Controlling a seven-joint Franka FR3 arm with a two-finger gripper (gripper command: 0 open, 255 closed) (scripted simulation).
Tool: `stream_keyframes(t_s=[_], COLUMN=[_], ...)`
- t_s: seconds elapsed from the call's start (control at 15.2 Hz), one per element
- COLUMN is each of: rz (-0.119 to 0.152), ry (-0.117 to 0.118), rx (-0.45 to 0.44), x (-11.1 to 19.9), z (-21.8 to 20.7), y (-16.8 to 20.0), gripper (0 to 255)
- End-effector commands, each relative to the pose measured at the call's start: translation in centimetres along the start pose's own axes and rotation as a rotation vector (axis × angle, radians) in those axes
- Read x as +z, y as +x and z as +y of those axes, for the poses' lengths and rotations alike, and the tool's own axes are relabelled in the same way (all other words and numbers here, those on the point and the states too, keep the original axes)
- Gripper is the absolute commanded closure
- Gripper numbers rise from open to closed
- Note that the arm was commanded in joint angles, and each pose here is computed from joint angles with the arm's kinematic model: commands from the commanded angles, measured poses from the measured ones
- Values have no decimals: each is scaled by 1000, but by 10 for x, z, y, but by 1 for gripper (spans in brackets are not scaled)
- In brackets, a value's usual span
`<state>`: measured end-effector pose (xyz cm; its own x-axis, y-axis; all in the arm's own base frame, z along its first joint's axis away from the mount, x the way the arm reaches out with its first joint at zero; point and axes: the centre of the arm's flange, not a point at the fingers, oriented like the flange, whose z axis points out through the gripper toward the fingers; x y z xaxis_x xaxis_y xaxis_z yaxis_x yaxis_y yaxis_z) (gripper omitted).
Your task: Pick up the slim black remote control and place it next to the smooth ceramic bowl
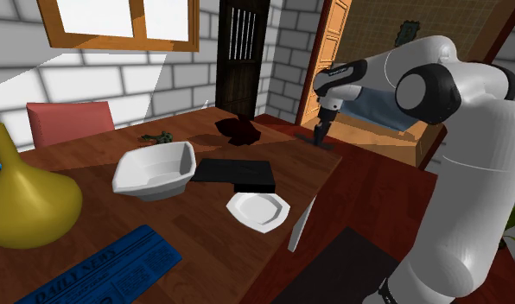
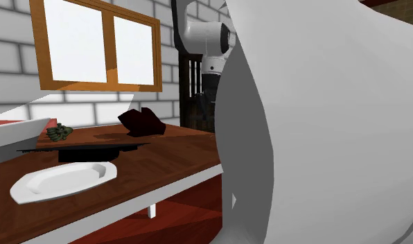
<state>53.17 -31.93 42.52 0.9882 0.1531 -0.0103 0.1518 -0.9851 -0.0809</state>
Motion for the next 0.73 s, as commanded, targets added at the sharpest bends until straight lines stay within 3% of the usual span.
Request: stream_keyframes(t_s=[0.0, 0.66], rz=[0, 0], ry=[0, 0], rx=[0, 0], x=[-11, -64], z=[-1, -5], y=[0, -1], gripper=[255, 255])
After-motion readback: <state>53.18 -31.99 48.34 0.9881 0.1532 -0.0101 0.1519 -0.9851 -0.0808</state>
